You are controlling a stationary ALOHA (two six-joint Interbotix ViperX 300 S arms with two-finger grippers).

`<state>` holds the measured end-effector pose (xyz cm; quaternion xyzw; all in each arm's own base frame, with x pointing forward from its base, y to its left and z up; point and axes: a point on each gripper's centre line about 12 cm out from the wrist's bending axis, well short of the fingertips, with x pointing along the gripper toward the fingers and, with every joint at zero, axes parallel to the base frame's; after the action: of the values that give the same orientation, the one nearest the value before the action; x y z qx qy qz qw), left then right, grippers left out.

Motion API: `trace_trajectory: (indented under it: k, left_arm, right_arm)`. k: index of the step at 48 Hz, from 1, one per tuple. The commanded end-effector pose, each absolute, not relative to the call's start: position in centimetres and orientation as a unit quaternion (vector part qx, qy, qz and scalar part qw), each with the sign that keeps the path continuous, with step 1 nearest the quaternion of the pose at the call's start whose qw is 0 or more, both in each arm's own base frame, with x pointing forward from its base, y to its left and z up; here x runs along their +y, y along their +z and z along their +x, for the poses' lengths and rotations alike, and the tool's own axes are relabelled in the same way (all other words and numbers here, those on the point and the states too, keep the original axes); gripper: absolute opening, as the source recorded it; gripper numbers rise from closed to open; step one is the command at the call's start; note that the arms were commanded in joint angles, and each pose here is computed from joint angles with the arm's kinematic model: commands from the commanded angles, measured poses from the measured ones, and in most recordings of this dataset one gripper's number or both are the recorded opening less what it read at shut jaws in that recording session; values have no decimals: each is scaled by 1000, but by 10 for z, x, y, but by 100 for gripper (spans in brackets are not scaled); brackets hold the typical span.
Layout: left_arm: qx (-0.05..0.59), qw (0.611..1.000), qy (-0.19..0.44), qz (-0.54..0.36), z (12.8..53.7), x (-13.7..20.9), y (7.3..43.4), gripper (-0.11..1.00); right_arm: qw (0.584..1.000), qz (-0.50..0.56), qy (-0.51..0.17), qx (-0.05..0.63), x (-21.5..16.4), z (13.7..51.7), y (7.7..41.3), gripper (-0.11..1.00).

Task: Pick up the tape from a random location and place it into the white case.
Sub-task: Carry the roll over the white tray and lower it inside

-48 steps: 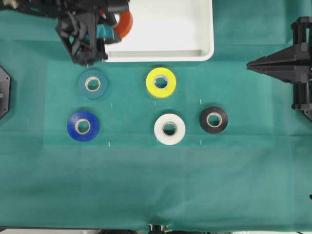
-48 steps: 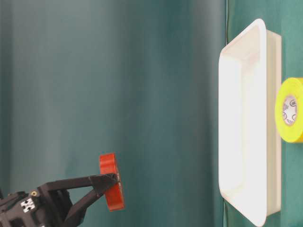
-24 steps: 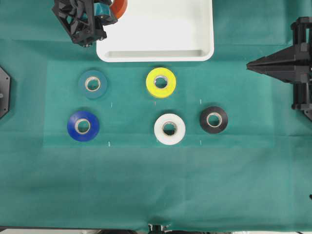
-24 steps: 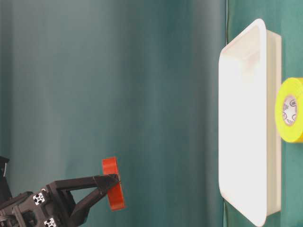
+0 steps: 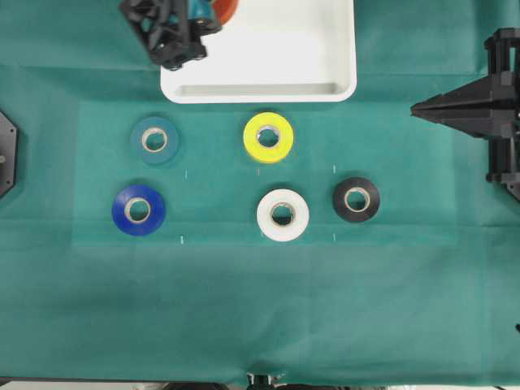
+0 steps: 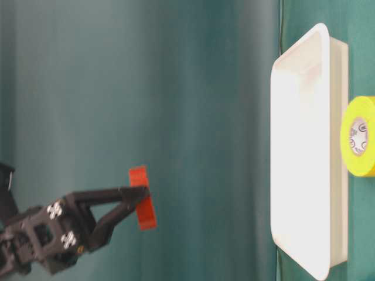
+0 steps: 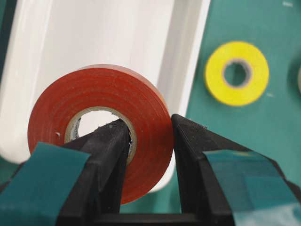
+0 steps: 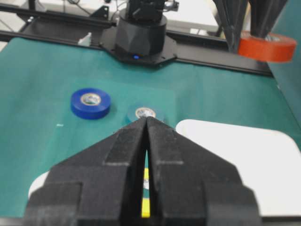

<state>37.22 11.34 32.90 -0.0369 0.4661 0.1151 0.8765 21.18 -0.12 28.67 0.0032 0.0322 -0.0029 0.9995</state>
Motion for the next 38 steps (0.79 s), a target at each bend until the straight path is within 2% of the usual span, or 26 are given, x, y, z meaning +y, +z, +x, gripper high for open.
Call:
trace_trajectory:
  k: [1, 17, 38]
  left_arm:
    - [448, 886, 117, -29, 380, 117, 342, 24]
    - [436, 893, 113, -17, 409, 125, 349, 24]
    - [443, 889, 112, -17, 407, 125, 345, 24]
  right_arm:
    - [1000, 4, -3, 18, -1, 215, 299, 0]
    - [1000, 3, -4, 19, -2, 215, 301, 0]
    - [1000, 3, -3, 18, -1, 215, 301, 0]
